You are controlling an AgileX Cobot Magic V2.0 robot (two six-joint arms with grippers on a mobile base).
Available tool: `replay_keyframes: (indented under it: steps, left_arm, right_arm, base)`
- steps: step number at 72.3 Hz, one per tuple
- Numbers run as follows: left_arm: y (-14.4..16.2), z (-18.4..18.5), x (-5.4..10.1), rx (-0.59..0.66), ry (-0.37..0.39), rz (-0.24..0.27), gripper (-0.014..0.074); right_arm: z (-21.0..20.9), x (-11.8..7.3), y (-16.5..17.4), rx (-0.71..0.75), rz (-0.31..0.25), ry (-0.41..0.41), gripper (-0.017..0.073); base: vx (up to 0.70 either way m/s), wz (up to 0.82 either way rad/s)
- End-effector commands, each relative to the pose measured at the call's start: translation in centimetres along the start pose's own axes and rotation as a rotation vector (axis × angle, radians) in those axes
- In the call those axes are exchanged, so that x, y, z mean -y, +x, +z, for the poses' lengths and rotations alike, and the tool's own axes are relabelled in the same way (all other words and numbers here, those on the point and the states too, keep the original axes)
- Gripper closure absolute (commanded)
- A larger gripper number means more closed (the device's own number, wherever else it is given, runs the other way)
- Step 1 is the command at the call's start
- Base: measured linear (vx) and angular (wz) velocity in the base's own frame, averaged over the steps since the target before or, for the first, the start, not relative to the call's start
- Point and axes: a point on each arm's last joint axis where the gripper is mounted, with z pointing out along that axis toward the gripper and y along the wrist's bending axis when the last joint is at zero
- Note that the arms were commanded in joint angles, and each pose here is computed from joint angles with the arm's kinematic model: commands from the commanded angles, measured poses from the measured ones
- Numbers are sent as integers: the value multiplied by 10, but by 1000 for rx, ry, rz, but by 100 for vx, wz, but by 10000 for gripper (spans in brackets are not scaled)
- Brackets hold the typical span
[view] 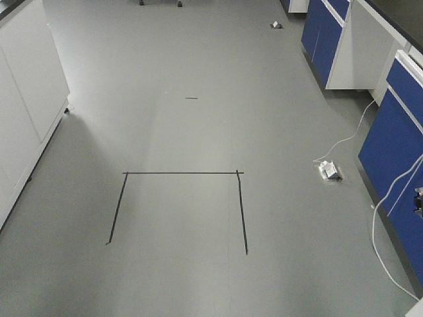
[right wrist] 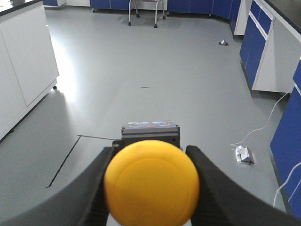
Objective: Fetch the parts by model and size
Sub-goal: 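Drive the base away from the bench holding both switches, then drive the base across the room to the bench with the red tray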
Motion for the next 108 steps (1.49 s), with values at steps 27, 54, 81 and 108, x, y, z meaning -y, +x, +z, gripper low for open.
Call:
replay_keyframes:
  steps: [27, 54, 81, 108]
  left_arm:
    - [-12, -4, 0, 81, 7, -2, 600]
    - [-12, -4, 0, 81, 7, -2, 600]
    - [-12, -4, 0, 82, 7, -2, 600]
    - [-12, -4, 0, 82, 7, -2, 600]
  right_arm:
    - [-3, 1, -16, 103, -14, 6, 569]
    - [-3, 1, -16, 103, -14, 6, 569]
    - [-3, 1, -16, 103, -14, 6, 569]
    - [-3, 1, -16, 103, -14, 6, 569]
  base:
    - [43, -12]
    - [53, -3]
    - [60, 7]
    - [62, 7]
